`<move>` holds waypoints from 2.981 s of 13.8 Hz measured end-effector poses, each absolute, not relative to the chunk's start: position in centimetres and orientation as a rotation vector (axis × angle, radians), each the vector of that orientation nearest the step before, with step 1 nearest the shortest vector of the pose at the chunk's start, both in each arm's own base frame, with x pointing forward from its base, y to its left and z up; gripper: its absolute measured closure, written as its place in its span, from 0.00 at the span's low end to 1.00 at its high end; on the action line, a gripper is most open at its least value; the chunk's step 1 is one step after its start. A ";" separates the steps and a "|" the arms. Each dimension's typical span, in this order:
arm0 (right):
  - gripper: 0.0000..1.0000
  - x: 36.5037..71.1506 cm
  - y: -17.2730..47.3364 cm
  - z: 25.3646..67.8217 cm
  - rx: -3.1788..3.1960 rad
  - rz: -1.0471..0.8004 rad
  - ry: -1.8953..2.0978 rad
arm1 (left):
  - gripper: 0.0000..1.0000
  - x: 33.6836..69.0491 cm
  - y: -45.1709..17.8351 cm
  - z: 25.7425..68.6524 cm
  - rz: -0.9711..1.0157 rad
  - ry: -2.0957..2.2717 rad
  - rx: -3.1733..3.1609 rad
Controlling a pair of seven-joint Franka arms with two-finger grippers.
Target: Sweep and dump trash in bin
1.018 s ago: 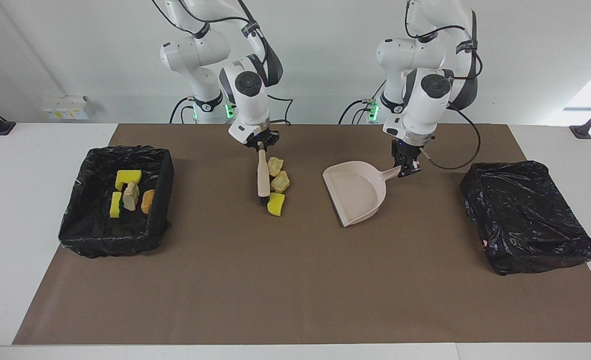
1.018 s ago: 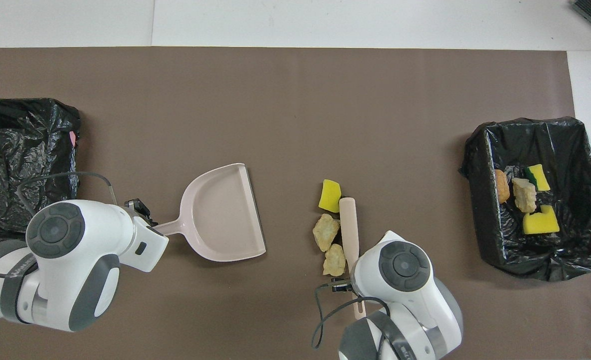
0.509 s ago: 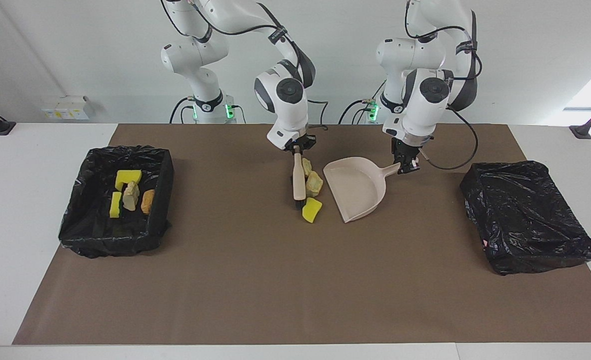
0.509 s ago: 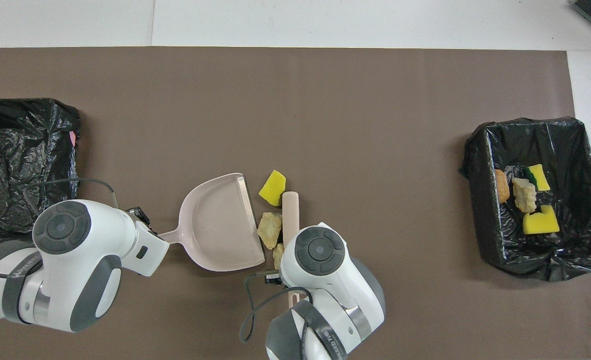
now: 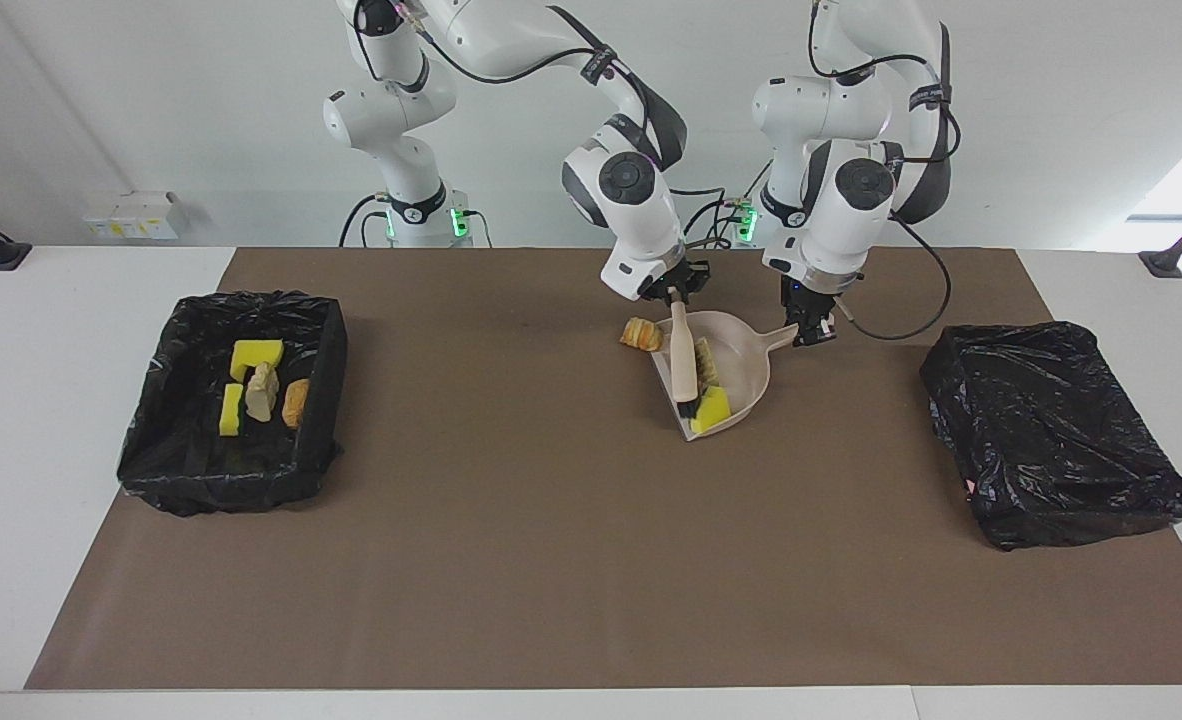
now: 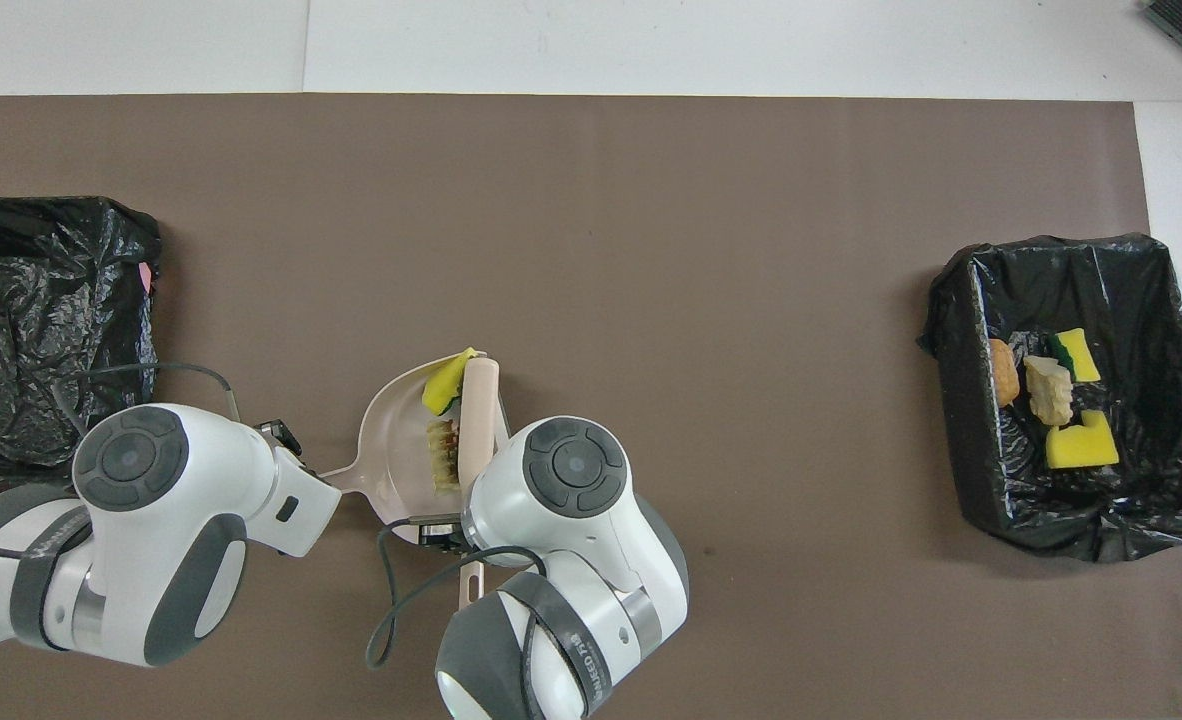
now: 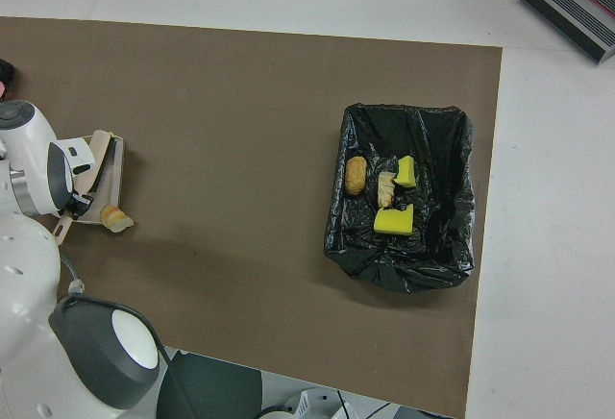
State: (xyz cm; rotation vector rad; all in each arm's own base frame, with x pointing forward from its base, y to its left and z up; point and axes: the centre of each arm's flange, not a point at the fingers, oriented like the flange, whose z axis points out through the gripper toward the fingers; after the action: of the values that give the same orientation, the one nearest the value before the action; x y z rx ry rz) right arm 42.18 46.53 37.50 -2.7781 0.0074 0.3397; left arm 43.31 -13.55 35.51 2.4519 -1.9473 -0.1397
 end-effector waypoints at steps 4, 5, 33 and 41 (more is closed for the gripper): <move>0.74 42.3 42.9 42.9 -2.806 0.527 -0.010 | 0.68 44.3 -12.2 36.3 -0.103 -1.850 2.520; 0.74 42.1 41.1 44.3 -2.822 0.595 0.001 | 0.68 44.6 -11.6 36.5 -0.083 -1.796 2.535; 0.74 37.6 46.0 36.4 -2.778 0.487 0.149 | 0.68 43.4 -13.3 35.4 -0.155 -1.819 2.531; 0.74 42.7 39.2 39.5 -3.083 0.358 -0.175 | 0.68 44.6 -9.6 35.4 -0.082 -1.421 2.639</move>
State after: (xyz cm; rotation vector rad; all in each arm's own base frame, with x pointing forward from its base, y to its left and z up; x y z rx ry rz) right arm 42.67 39.21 39.53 -3.0831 -0.1749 0.3584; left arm 44.55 -9.59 35.36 2.6392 -1.4210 -0.0823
